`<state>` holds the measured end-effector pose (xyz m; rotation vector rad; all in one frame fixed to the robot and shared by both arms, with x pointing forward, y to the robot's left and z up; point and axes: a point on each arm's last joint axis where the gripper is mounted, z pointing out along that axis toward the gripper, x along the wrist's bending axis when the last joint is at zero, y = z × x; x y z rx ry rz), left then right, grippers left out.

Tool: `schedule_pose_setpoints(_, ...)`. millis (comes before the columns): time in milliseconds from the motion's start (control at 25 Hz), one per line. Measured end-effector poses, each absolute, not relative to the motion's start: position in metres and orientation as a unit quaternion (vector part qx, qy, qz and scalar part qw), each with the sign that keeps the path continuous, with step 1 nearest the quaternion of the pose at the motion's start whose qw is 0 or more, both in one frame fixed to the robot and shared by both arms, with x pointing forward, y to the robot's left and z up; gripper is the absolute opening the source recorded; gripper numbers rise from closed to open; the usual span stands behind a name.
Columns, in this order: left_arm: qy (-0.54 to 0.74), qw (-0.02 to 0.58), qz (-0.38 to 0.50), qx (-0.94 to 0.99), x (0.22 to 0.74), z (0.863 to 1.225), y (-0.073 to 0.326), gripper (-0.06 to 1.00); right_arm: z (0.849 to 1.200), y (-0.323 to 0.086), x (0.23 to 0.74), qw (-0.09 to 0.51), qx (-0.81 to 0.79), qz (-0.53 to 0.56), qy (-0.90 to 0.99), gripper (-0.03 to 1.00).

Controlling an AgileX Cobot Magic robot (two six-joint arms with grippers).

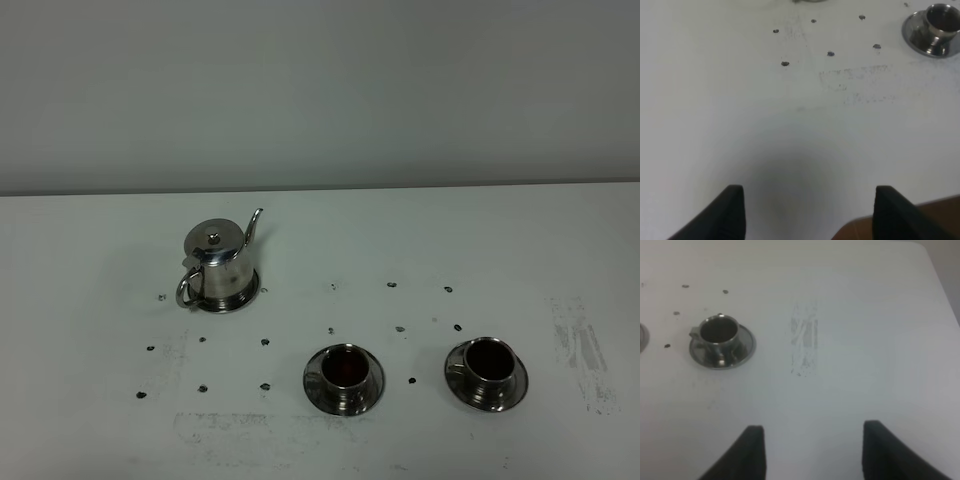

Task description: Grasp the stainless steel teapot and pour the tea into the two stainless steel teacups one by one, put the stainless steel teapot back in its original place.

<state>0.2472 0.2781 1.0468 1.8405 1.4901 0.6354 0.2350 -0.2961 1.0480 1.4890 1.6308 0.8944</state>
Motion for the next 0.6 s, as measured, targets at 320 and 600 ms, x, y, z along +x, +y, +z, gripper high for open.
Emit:
schedule_pose_setpoints(320, 0.575, 0.34, 0.26, 0.697, 0.242, 1.046, 0.28, 0.6, 1.048, -0.296, 0.235, 0.37, 0.58, 0.349, 0.636, 0.45)
schedule_pose_setpoints(600, 0.583, 0.365, 0.273, 0.672, 0.233, 1.046, 0.28, 0.6, 1.048, -0.296, 0.235, 0.37, 0.58, 0.349, 0.636, 0.45)
